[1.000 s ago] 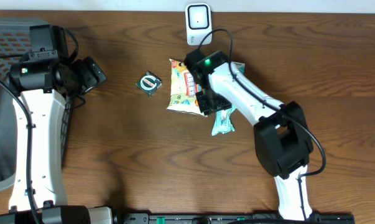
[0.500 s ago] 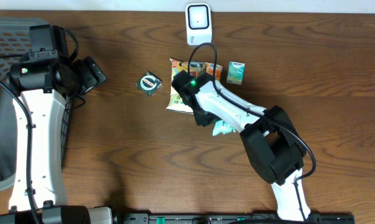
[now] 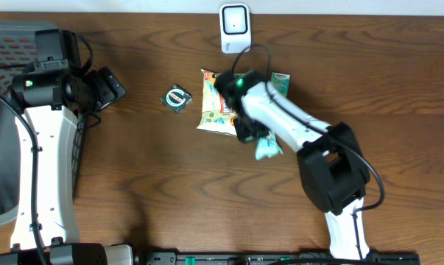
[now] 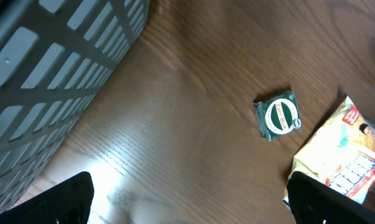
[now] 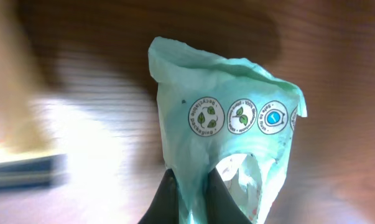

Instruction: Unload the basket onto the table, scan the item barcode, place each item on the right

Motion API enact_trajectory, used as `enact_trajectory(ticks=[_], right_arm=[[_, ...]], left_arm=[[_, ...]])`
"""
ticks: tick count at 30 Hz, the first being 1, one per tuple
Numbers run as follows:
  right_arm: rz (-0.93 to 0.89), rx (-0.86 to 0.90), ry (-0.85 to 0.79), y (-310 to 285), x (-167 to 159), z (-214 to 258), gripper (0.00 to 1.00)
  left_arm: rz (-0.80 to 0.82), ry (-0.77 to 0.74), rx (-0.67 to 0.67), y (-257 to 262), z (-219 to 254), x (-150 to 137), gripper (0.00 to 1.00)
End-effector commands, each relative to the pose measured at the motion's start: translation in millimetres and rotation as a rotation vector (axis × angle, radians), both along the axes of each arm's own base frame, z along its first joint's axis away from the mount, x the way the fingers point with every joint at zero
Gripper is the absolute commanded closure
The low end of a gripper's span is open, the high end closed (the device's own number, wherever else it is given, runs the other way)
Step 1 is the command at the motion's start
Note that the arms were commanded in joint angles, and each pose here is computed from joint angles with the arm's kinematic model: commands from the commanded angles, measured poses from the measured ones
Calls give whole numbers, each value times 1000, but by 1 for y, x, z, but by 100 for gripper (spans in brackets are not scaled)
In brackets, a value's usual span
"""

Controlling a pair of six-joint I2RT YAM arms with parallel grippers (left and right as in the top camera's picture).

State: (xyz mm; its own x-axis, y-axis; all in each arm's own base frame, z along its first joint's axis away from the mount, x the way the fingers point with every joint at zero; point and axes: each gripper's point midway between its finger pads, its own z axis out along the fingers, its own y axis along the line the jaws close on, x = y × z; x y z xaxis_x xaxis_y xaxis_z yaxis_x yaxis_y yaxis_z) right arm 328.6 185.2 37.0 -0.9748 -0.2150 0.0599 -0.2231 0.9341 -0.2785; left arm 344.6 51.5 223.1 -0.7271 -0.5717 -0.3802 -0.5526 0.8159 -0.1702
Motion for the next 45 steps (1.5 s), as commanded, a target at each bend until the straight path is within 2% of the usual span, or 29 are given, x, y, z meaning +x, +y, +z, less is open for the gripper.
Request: enact_trajectory(ticks=[1,6,11,14,18,21,24,30,33,35,42,44,45], right_arm=[[165,519,130,61,7,50,99],[261,926,240,79,1,75,99],[217,1292,279,68,1,89,99],[139,1437,266,50,3,79,99],[18,1514,239,21,-1,49,99],[-74,1499,238,0,-7,30,99],[-170,1389,250,-24,-7,10,98],[-350,1064,261,-76,-2,-26,82],[-405,849,265,-104,-3,-37,80],[-417,765,265,-116,-1,-36,80],[-379,733,259,-120,15,1,79],[-338,751,260,-115,18,10,77],[-305,769,261,-110,18,13,73]], left_arm=[[12,-6,3,2,2,0,2],[12,-6,3,2,2,0,3],[12,-6,3,2,2,0,2],[12,-6,3,2,2,0,2],[12,-6,3,2,2,0,2],[12,-6,3,2,2,0,2],[12,-6,3,2,2,0,2],[12,-6,3,2,2,0,2],[12,-6,3,2,2,0,2],[12,-6,3,2,2,0,2],[12,-6,3,2,2,0,2],[12,-6,3,2,2,0,2],[12,-6,3,2,2,0,2]])
